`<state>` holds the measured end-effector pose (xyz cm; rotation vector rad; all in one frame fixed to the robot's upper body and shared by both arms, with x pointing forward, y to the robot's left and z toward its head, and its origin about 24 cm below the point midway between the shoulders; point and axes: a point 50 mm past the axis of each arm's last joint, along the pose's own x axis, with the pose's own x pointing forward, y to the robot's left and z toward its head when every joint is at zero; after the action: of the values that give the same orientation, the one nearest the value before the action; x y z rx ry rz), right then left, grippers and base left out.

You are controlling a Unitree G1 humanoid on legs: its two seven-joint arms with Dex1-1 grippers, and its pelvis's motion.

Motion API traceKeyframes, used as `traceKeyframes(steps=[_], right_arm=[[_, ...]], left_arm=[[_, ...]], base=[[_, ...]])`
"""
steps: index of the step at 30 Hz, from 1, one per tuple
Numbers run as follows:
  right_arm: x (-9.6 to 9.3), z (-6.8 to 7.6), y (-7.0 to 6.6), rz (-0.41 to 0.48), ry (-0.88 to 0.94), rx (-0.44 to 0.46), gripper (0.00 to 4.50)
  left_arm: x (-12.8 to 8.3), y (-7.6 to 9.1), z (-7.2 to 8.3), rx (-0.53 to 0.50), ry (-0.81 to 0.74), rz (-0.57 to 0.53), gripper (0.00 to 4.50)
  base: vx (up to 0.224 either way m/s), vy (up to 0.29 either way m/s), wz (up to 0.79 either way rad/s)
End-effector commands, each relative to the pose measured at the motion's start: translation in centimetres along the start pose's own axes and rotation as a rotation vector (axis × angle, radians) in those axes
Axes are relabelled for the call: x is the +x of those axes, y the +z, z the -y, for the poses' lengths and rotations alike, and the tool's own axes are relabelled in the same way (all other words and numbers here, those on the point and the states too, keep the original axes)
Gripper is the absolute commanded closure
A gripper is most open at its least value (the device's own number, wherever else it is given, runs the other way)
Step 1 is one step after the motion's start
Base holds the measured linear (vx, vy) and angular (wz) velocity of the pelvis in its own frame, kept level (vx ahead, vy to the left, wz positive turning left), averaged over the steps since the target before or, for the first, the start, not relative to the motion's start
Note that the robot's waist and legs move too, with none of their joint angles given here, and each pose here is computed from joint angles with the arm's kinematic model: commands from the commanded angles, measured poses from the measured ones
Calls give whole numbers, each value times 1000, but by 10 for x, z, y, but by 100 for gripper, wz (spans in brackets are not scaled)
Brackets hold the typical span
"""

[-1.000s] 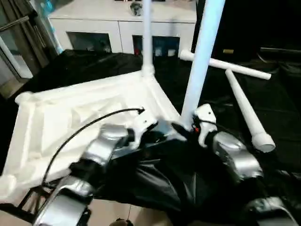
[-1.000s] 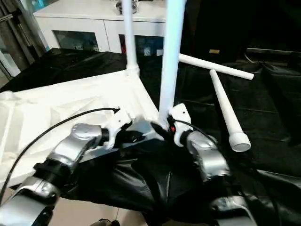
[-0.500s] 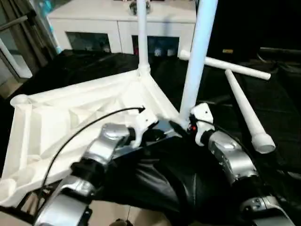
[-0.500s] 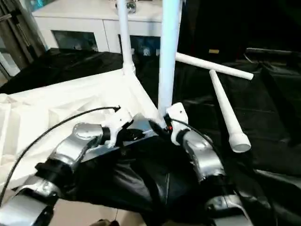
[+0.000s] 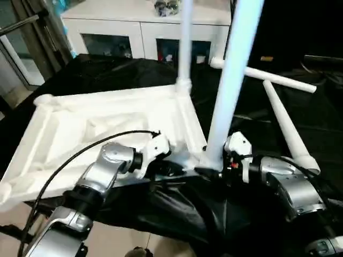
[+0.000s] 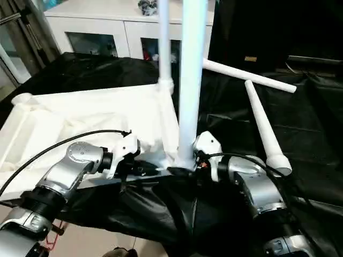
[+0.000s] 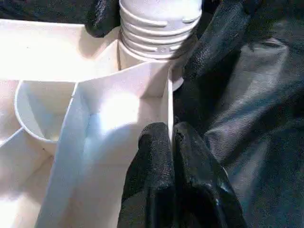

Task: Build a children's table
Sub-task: Rotate leg to tighten

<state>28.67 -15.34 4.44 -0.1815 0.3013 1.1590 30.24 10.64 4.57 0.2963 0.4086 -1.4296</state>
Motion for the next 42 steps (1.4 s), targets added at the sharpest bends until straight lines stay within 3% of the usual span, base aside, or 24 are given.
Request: traceKeyframes(steps=[1, 12, 16, 17, 20, 21, 24, 25, 28, 30, 32, 33, 37, 40, 42], right_arm=[[8, -8, 6, 32, 69, -8, 97], [15, -16, 2, 43, 78, 54, 168], [24, -7, -7, 8, -89, 99, 172], [33, -2, -12, -13, -210, 134, 172], [44, 1, -16, -21, -326, 192, 173], [55, 3, -18, -34, -433, 253, 173], [71, 2, -19, -101, -506, 297, 173], [74, 1, -18, -101, -505, 288, 173], [77, 1, -10, -33, -467, 263, 103], [75, 1, -7, -12, -436, 270, 94], [72, 1, -5, -4, -411, 222, 94], [71, 1, -4, -2, -405, 213, 63], [64, 0, 1, 22, -334, 135, 63], [47, -2, 6, 37, -189, 49, 63], [41, -3, 7, 42, -139, 39, 63]], left_arm=[[3, 12, 1, 44, -21, 55, 450], [5, 13, 2, 32, -21, 70, 450], [11, 15, -1, 12, 38, 79, 450], [19, 18, -7, -8, 116, 81, 450], [28, 22, -12, -30, 195, 80, 450], [37, 28, -17, -56, 263, 90, 450], [48, 36, -18, -74, 299, 101, 450], [51, 37, -17, -75, 297, 104, 450], [54, 41, -13, -26, 253, 100, 450], [53, 39, -12, -14, 236, 97, 450], [50, 37, -10, 0, 214, 92, 450], [49, 36, -10, 1, 210, 90, 450], [42, 31, -8, 14, 168, 72, 450], [29, 22, -5, 28, 92, 38, 450], [25, 20, -3, 41, 57, 28, 450]], base=[[0, 0, 0], [0, 0, 0], [0, 0, 0], [0, 0, 0], [0, 0, 0], [0, 0, 0], [0, 0, 0], [0, 0, 0], [0, 0, 0], [0, 0, 0], [0, 0, 0], [0, 0, 0], [0, 0, 0], [0, 0, 0], [0, 0, 0]])
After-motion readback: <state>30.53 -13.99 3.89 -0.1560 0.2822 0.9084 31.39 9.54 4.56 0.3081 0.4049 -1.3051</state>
